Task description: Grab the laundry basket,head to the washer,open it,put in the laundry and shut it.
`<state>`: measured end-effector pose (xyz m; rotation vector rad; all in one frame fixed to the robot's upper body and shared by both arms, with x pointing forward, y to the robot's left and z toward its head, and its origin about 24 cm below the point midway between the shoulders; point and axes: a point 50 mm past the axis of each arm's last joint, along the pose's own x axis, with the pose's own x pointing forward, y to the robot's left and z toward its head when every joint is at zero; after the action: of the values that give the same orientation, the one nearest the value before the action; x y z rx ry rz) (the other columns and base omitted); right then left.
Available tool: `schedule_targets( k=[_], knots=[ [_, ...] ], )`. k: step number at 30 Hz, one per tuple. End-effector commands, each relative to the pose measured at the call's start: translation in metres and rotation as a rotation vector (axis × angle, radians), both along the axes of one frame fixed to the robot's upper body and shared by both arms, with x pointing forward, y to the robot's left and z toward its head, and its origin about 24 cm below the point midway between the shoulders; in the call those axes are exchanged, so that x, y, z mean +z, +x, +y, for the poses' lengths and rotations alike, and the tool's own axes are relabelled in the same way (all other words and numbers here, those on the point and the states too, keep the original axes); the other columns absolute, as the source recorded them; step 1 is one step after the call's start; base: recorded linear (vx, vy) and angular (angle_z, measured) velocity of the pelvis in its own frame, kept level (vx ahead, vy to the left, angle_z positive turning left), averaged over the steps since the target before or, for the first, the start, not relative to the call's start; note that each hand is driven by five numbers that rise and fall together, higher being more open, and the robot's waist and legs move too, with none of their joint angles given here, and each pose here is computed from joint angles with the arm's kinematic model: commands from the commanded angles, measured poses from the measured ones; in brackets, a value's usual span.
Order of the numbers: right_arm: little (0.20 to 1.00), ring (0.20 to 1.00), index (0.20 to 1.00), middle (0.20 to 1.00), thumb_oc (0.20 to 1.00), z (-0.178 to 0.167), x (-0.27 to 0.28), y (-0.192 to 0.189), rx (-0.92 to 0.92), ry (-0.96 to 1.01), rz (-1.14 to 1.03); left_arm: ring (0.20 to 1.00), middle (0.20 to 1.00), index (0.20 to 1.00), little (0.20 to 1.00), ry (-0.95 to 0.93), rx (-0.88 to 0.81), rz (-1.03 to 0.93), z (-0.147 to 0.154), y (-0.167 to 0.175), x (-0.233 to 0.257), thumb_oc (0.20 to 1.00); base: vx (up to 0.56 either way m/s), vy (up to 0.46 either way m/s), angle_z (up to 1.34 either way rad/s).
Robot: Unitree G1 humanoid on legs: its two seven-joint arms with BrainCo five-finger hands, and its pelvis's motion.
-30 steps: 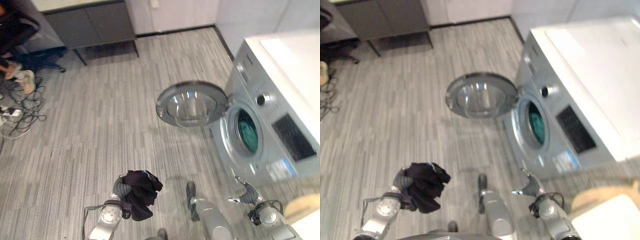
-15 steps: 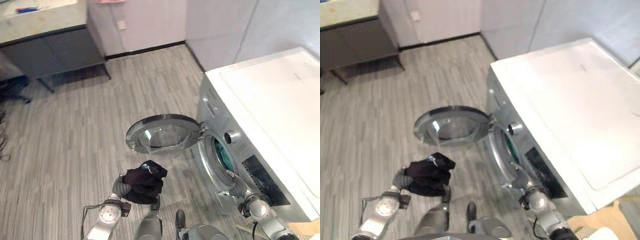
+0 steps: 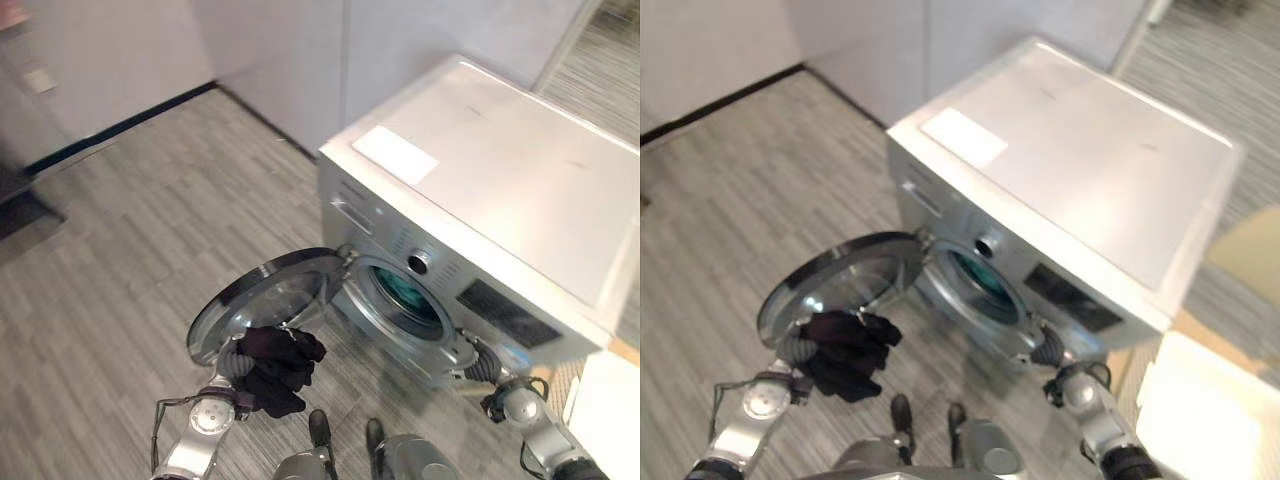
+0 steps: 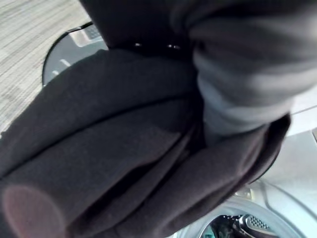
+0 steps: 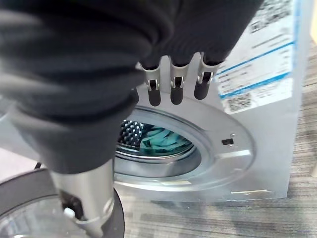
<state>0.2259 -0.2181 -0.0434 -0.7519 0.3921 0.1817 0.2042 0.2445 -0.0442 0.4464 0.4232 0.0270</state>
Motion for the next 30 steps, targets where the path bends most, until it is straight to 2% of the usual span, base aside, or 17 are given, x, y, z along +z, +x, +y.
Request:
schedule_targets(
  k=[1, 9, 17, 22, 30],
  knots=[
    [1.000, 1.000, 1.000, 1.000, 1.000, -0.003, 0.003, -0.001, 0.010, -0.028, -0.032, 0.200, 0.200, 0.200, 0.200, 0.060, 0.024, -0.100, 0.017, 0.003, 0.021, 0.200, 0.12, -0.027, -1.58],
    [1.000, 1.000, 1.000, 1.000, 1.000, -0.028, -0.010, -0.022, -0.110, -0.042, 0.032, 0.200, 0.200, 0.200, 0.200, 0.032, 0.001, -0.075, 0.007, 0.004, 0.013, 0.200, 0.10, -0.160, -0.54],
    [1.000, 1.000, 1.000, 1.000, 1.000, -0.044, -0.015, -0.026, -0.157, -0.076, 0.059, 0.200, 0.200, 0.200, 0.200, 0.032, 0.042, -0.072, 0.007, 0.003, 0.008, 0.200, 0.09, 0.036, -0.61],
    [1.000, 1.000, 1.000, 1.000, 1.000, -0.045, -0.023, -0.037, -0.188, -0.067, 0.095, 0.200, 0.200, 0.200, 0.200, 0.050, 0.078, -0.044, 0.013, -0.001, 0.002, 0.200, 0.13, 0.131, -0.17],
    [1.000, 1.000, 1.000, 1.000, 1.000, -0.037, -0.018, -0.019, -0.161, -0.059, 0.074, 0.200, 0.200, 0.200, 0.200, 0.036, 0.116, -0.047, 0.023, 0.007, 0.006, 0.200, -0.02, 0.096, -0.34]
  ],
)
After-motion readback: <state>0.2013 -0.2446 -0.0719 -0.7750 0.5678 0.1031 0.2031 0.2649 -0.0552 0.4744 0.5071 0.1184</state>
